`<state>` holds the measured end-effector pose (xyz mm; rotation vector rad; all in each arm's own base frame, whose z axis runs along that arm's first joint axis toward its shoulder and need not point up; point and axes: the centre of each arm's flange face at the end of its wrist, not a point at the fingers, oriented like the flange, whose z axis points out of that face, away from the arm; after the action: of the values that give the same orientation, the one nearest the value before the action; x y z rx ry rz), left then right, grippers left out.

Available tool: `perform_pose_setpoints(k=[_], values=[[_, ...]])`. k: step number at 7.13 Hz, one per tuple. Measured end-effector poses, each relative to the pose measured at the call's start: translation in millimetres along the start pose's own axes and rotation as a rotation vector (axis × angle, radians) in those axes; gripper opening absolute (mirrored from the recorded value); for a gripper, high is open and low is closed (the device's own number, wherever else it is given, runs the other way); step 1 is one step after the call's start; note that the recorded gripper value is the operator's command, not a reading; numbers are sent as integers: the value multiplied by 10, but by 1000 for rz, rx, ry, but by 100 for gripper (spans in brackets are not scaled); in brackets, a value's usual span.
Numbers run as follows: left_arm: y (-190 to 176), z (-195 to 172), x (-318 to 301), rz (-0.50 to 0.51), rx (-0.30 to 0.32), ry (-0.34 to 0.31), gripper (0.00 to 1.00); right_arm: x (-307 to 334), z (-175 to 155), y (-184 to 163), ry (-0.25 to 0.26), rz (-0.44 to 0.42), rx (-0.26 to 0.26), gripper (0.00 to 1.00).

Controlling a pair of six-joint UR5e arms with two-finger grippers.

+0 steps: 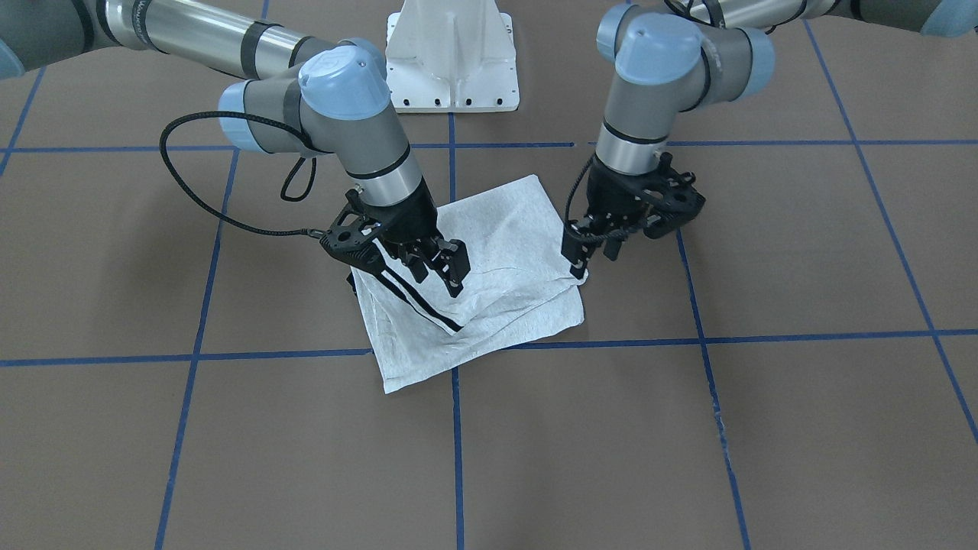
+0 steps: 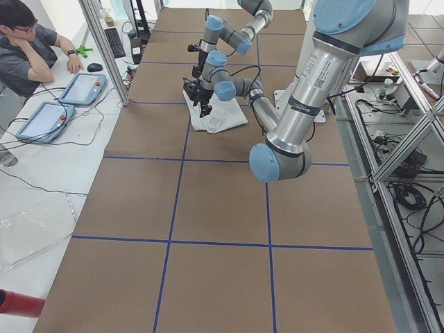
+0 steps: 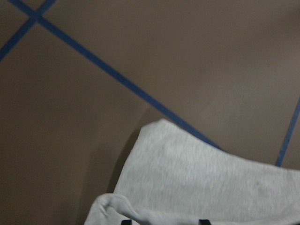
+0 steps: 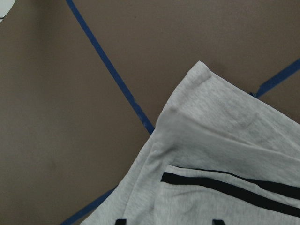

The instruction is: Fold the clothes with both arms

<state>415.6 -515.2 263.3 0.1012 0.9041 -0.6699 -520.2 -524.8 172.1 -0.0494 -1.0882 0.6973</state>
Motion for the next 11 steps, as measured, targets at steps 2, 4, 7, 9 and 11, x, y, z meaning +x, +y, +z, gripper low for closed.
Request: perform_pose_setpoints(k=[2,4,7,9,11], values=[[-242,66,-36,31,1,-2,100,-68,-54,-161,5,-16,-7,100],[-481,-77,-107,153,-22,12,100,-44,-190,-575,53,-111,-5,100],[-1645,-547,-750,462,-33,8,100,540,-568,-2011,229,-334,-10,100],[-2589,-985,-1486,673,-11,-36,100,1367,-948,-3068,291,-465,-22,100],[-3154,-1218,-2411,946,-29,-112,100,2357,-1239,-3768,334,-619,-83,100]])
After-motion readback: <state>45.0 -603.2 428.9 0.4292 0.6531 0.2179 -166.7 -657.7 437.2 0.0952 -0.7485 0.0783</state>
